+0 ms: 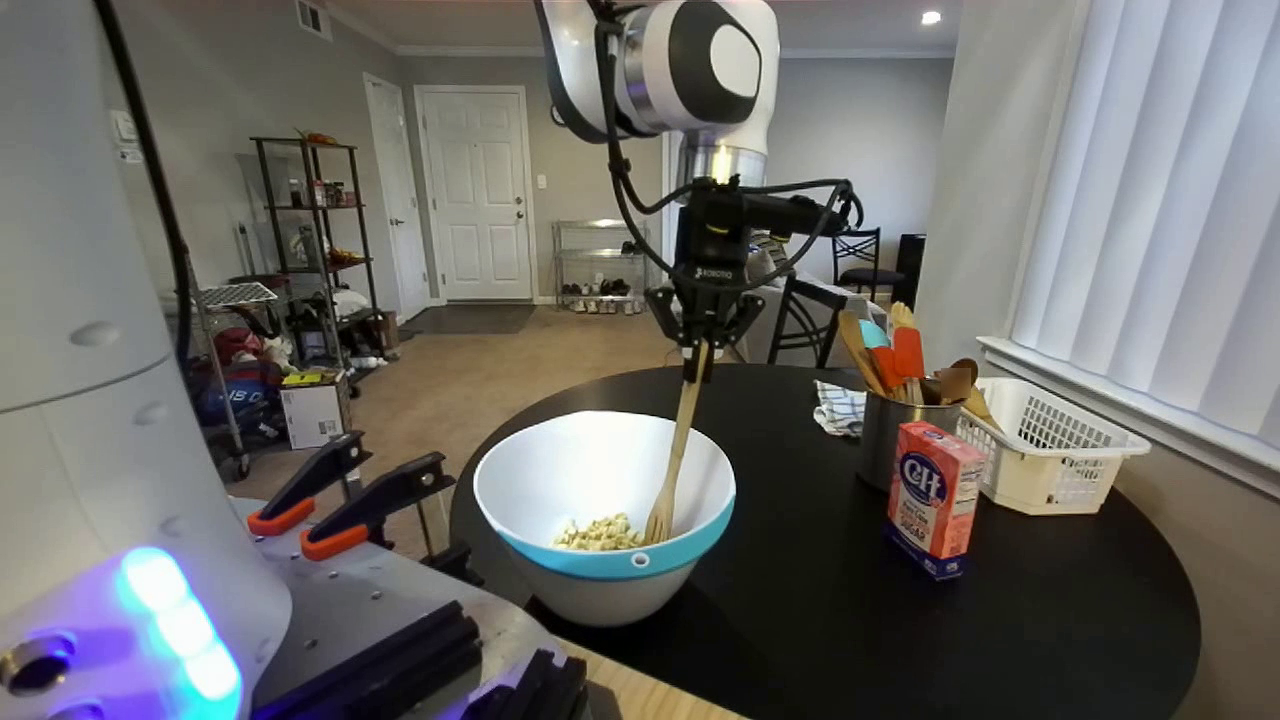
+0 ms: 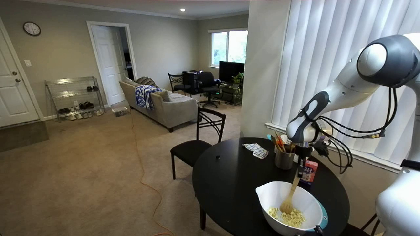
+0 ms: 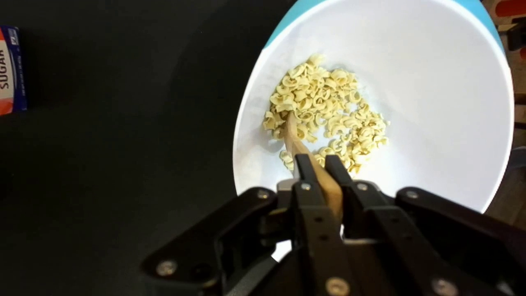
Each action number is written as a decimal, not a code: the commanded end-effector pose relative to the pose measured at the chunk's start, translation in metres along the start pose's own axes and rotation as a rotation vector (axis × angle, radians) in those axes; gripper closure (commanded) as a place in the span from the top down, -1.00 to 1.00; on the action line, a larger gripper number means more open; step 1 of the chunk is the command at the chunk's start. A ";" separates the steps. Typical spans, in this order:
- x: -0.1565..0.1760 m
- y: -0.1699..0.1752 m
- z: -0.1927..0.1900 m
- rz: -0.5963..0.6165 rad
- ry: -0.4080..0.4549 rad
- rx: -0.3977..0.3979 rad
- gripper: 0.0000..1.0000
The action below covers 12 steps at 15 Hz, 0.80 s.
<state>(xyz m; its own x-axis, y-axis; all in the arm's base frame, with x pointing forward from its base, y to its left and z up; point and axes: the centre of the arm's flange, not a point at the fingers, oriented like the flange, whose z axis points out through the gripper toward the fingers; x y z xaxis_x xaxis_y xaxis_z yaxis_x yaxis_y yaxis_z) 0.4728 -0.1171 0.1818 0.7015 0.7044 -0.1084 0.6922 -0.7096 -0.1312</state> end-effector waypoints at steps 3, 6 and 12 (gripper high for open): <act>-0.024 -0.009 0.005 -0.058 -0.074 0.046 -0.90; -0.030 -0.014 0.009 -0.101 -0.098 0.110 -0.90; -0.018 -0.028 0.012 -0.158 -0.079 0.178 -0.90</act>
<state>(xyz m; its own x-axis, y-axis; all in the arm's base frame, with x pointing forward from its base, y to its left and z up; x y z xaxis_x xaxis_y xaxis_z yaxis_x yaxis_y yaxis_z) 0.4481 -0.1200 0.1705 0.5917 0.7856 -0.1812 0.7356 -0.6180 -0.2774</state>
